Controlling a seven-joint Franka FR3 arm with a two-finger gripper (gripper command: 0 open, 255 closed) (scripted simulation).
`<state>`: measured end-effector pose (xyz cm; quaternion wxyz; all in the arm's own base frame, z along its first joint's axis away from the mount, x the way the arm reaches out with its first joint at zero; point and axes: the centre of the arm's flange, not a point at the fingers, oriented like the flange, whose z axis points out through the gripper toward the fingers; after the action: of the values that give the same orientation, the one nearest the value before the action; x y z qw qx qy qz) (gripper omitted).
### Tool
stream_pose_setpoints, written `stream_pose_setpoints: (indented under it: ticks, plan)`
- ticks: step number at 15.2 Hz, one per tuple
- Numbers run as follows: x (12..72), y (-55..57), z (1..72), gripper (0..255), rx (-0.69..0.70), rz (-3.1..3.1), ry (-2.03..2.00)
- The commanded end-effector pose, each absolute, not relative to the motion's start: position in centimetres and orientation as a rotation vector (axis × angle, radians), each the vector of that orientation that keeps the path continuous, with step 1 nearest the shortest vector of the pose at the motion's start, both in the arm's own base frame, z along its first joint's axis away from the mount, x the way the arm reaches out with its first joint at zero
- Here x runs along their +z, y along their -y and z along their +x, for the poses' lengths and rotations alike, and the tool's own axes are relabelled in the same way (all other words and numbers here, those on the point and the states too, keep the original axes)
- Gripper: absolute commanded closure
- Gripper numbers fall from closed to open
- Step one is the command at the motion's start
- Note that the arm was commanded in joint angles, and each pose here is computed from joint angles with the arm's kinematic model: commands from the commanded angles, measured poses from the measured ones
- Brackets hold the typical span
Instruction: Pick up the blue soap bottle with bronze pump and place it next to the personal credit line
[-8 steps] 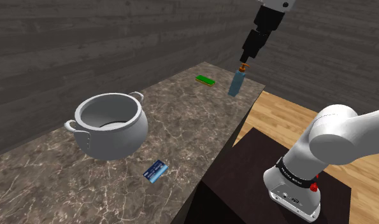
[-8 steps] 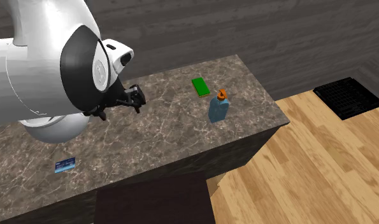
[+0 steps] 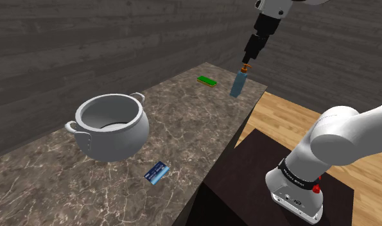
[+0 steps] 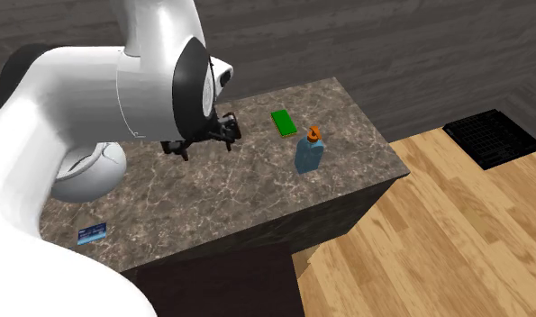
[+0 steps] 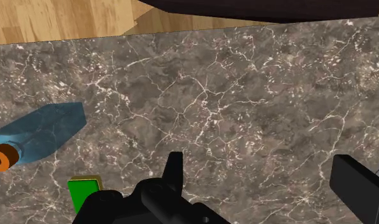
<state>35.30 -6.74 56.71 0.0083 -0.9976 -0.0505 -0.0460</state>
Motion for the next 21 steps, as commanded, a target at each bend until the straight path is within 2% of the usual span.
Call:
stream_pose_setpoints:
  ticks: [1,21]
  plan:
    - [55.6,9.1,36.4,0,-0.135,-3.120,0.166]
    - [46.9,31.8,46.9,0,-0.038,-3.133,0.227]
